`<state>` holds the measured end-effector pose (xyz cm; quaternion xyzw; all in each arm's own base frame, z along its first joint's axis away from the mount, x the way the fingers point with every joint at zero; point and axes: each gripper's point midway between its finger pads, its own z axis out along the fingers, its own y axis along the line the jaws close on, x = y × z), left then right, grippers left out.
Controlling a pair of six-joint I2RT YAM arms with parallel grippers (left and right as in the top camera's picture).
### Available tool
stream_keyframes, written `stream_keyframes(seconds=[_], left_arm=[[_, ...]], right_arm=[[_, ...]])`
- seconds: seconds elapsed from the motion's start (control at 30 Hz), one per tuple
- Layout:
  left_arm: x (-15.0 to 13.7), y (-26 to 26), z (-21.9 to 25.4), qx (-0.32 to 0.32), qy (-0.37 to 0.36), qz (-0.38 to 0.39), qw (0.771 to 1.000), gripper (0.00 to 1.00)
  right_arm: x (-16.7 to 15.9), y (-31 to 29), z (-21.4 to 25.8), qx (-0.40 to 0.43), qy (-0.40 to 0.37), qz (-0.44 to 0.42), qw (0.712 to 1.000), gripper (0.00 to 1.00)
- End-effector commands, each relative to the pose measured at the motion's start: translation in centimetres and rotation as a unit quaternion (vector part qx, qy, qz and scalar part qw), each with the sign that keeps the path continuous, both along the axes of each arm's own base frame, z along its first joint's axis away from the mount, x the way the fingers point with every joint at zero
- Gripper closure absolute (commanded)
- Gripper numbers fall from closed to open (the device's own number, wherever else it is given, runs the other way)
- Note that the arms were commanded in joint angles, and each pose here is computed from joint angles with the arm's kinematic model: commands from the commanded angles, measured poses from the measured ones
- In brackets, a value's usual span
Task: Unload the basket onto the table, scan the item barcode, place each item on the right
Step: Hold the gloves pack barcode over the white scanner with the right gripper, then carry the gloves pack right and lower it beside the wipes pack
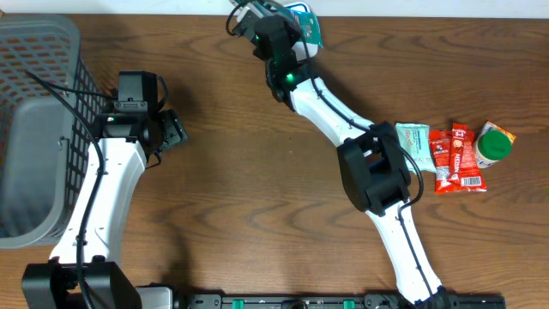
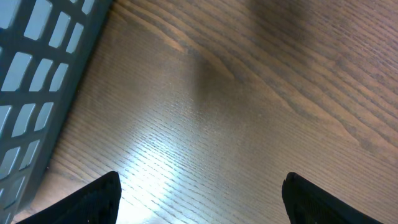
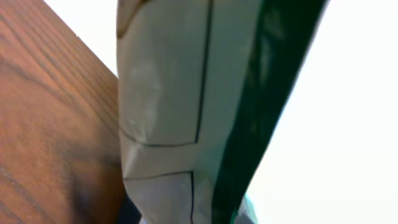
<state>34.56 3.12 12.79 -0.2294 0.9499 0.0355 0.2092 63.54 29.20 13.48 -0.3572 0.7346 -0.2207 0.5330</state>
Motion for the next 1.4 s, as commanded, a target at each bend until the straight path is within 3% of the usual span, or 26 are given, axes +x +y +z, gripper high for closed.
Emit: stream_keyframes(seconds=[0.0, 0.27, 0.53, 0.73, 0.93, 1.1, 1.37], left_arm=[[0.3, 0.2, 0.7, 0.005, -0.011, 0.004, 1.000, 0.16], [0.3, 0.2, 0.7, 0.005, -0.011, 0.004, 1.000, 0.16], [0.3, 0.2, 0.7, 0.005, -0.011, 0.004, 1.000, 0.16], [0.3, 0.2, 0.7, 0.005, -0.011, 0.004, 1.000, 0.16], [0.3, 0.2, 0.7, 0.005, -0.011, 0.004, 1.000, 0.16], [0.3, 0.2, 0.7, 0.005, -0.011, 0.004, 1.000, 0.16], [0.3, 0.2, 0.7, 0.005, -0.011, 0.004, 1.000, 0.16]], right_arm=[[1.0, -1.4, 0.7, 0.112, 0.004, -0.035, 0.993, 0.99], [1.1, -2.0, 2.9, 0.148, -0.006, -0.043, 0.988, 0.99], [-1.1, -4.6, 11.7, 0.224, -0.012, -0.072, 0.972, 0.99], [-6.7, -9.9, 16.8, 0.292, 0.076, -0.128, 0.945, 0.99], [-14.7, -14.1, 18.7, 0.348, 0.234, -0.099, 0.903, 0.99], [-20.1, -19.3, 17.0, 0.390, 0.358, -0.125, 0.839, 0.99], [-22.3, -26.0, 8.9, 0.376, 0.441, -0.211, 0.787, 0.99]])
